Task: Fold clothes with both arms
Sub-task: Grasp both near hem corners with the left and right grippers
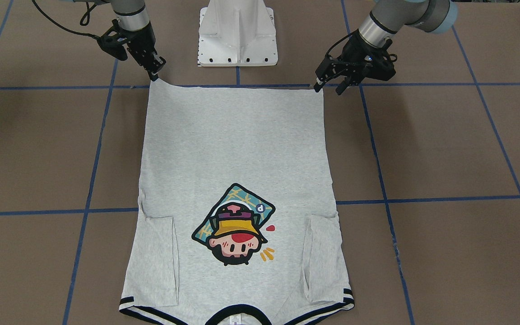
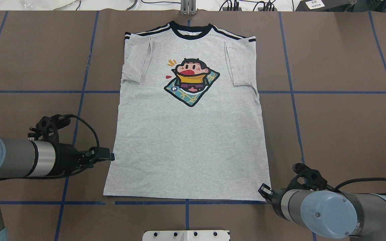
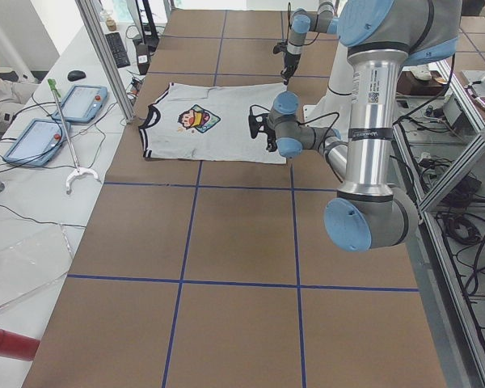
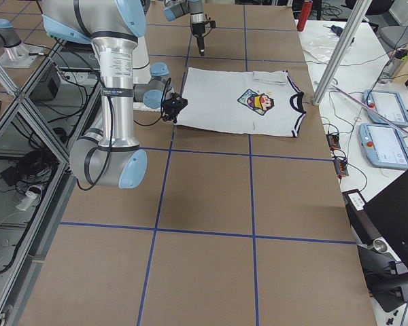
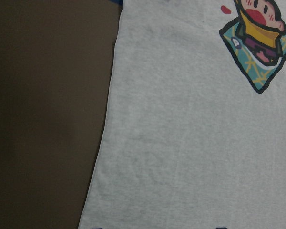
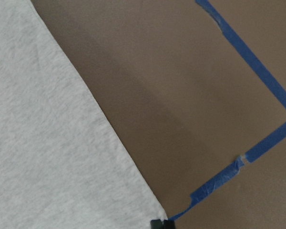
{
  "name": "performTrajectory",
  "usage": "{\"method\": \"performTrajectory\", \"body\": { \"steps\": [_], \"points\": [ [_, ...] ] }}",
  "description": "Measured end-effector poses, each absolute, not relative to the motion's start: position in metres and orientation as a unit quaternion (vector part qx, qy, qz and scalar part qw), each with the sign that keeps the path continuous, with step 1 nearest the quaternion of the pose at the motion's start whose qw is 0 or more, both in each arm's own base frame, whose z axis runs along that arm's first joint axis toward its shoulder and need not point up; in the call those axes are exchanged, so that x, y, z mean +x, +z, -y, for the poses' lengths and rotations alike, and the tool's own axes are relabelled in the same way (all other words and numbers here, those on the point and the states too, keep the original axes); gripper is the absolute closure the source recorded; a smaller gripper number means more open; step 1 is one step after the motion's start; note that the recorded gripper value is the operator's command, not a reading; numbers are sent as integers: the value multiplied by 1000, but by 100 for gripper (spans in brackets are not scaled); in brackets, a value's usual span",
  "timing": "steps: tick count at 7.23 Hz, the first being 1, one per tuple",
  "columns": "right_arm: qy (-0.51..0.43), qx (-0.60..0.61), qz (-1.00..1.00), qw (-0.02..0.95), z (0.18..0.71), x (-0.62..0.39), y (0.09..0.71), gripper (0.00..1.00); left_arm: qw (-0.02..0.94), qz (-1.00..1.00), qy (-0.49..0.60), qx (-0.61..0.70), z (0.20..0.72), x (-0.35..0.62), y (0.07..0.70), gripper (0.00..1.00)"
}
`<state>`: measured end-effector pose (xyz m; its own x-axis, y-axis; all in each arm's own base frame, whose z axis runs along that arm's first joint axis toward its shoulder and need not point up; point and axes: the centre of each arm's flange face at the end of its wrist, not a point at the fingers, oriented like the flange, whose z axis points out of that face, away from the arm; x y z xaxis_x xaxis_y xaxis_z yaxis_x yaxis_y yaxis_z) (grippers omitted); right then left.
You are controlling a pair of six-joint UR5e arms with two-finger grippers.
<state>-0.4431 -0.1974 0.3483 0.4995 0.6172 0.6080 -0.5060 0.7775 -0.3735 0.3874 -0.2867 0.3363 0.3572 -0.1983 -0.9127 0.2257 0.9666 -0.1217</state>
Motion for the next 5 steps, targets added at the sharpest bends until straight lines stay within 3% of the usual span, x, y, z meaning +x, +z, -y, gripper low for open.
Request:
{"method": "performTrajectory", "body": {
  "steps": [2, 5],
  "points": [
    [323, -81, 377, 864, 204, -439, 349, 100, 855, -499, -143, 0, 248, 424, 341, 19],
    [325, -77, 368, 868, 209, -437, 350, 100, 874, -459, -157, -9, 235, 465, 355, 25]
  ]
}}
